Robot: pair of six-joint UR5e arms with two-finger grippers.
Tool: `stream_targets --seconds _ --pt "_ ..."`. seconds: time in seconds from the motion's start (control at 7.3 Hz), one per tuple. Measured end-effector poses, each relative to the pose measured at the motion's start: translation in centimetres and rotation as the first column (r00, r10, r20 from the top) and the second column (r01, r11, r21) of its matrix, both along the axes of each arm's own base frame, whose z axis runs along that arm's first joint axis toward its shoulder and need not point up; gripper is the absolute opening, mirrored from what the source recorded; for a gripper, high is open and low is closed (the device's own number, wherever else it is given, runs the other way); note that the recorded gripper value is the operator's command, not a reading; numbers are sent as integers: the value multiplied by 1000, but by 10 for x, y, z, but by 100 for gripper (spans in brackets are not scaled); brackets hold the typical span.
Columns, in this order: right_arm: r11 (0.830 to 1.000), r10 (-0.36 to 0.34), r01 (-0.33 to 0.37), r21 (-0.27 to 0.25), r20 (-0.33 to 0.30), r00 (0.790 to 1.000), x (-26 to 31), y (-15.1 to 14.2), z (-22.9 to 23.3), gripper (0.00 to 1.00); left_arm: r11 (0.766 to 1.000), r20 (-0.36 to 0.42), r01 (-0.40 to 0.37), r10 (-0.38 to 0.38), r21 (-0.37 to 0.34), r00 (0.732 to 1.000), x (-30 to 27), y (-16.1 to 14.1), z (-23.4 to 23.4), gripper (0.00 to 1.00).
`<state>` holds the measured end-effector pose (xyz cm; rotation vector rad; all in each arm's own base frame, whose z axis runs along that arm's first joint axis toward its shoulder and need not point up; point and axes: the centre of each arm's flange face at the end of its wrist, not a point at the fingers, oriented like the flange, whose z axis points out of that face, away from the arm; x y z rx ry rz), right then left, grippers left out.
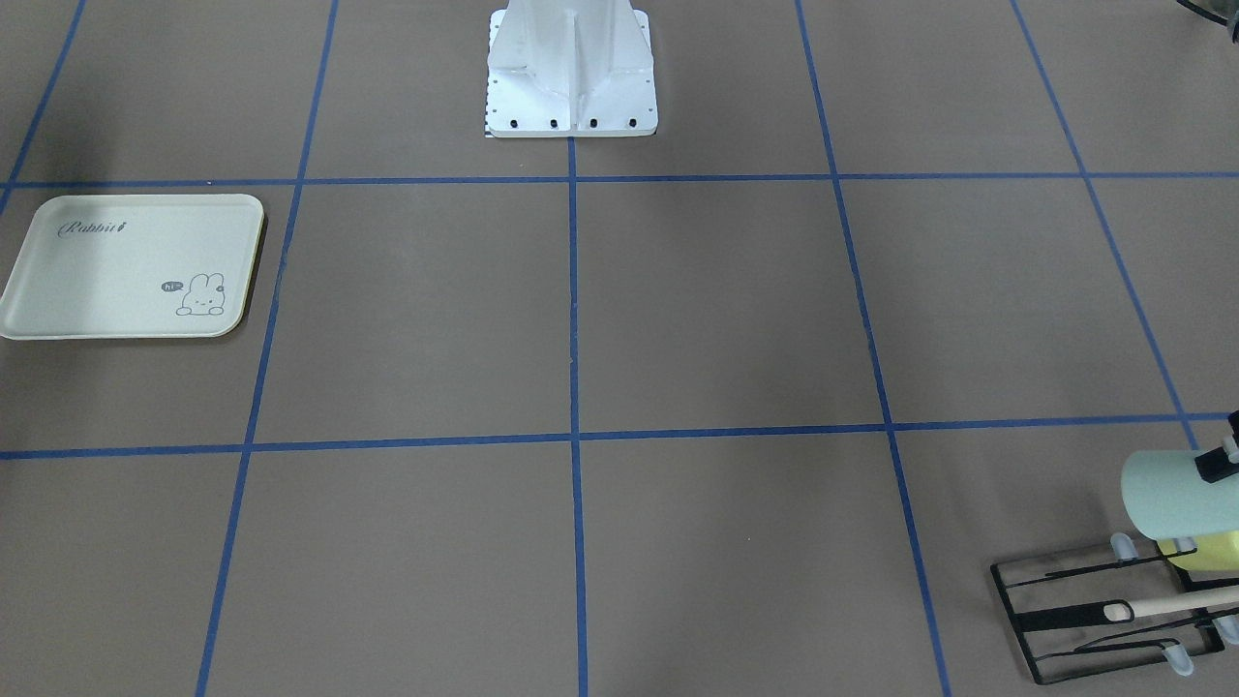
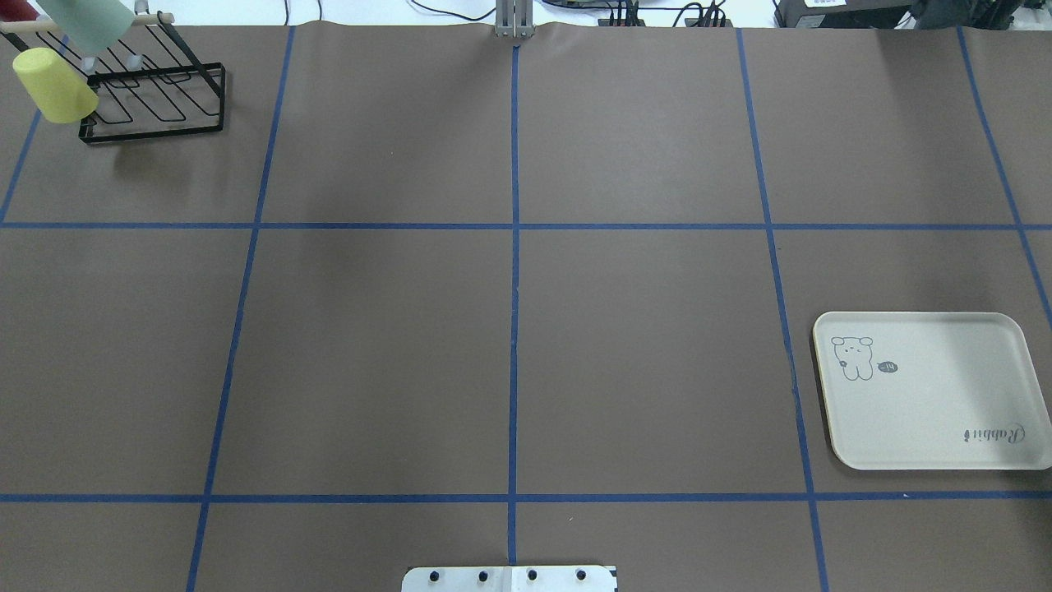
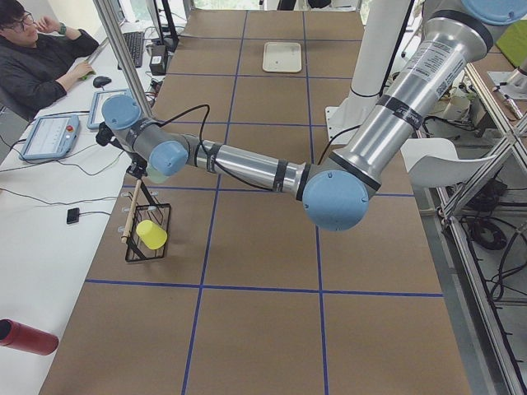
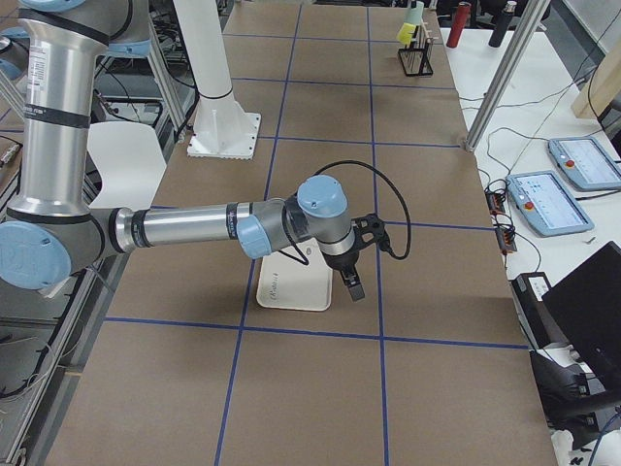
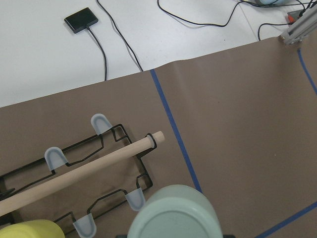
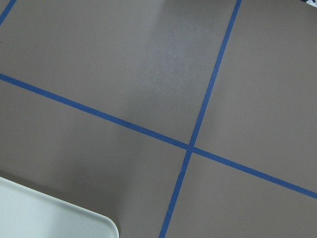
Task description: Left arm grabs green cup and hands to right arm on tray
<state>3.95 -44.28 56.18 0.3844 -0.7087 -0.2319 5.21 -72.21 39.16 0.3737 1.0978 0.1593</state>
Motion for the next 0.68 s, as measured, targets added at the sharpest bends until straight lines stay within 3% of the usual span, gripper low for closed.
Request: stream_targets --seconds 0.27,0.68 --pt "999 19 -17 -28 83 996 -5 -1 -17 99 995 -61 60 -65 -75 996 5 19 -48 13" --pt "984 161 -144 -107 184 970 -8 -1 -75 99 977 -151 111 -139 -180 979 25 60 -125 13"
